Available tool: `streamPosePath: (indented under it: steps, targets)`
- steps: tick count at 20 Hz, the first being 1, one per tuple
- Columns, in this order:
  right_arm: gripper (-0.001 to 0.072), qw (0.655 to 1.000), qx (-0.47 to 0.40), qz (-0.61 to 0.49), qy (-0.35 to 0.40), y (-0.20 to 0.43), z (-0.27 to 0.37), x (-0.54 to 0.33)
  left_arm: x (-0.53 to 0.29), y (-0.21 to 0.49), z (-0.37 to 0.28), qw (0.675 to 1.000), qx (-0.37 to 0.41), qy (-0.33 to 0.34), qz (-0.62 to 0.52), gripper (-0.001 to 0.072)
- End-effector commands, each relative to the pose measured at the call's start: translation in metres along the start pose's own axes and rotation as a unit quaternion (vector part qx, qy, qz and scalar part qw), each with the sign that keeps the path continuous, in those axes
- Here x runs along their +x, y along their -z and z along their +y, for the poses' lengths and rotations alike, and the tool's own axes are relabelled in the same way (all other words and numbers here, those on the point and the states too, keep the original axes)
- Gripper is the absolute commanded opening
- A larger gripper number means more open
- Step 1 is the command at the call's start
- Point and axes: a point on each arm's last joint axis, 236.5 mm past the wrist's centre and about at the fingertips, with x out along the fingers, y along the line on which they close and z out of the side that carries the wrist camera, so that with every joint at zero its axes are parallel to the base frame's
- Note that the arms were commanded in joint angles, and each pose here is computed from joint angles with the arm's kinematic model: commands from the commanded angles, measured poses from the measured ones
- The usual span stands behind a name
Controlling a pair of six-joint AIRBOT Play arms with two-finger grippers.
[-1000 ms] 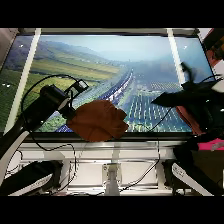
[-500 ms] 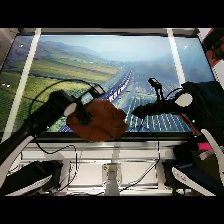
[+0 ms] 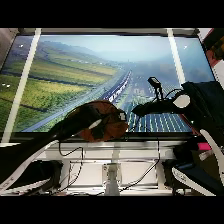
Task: Fold the clothes and pants, and hang the long-sleeved shirts on hangers.
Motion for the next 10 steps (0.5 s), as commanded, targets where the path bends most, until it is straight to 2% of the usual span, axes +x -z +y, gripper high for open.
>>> streamPosePath:
  steps: [1, 6, 8, 9, 10]
  targets:
    - [0.0482, 1.000, -0.004, 0.000, 0.005, 0.000, -0.002, 0.000, 0.019, -0.004, -0.009, 0.999, 0.033, 0.011, 0.021, 0.0505]
    - [0.0481, 1.000, -0.002, 0.001, 0.005, 0.000, -0.002, 0.000, 0.042, -0.024, 0.016, 0.998, 0.052, -0.039, 0.001, 0.0501]
    - [0.0481, 1.000, -0.002, 0.001, 0.005, 0.001, -0.002, 0.000, 0.046, -0.030, 0.030, 0.997, 0.033, -0.067, -0.009, 0.0460]
    - [0.0480, 1.000, -0.002, 0.001, 0.005, 0.001, -0.002, 0.000, 0.045, -0.030, 0.039, 0.996, 0.020, -0.087, -0.008, 0.0391]
    - [0.0480, 1.000, -0.002, 0.001, 0.005, 0.000, -0.002, 0.000, 0.043, -0.027, 0.048, 0.994, 0.014, -0.105, -0.002, 0.0260]
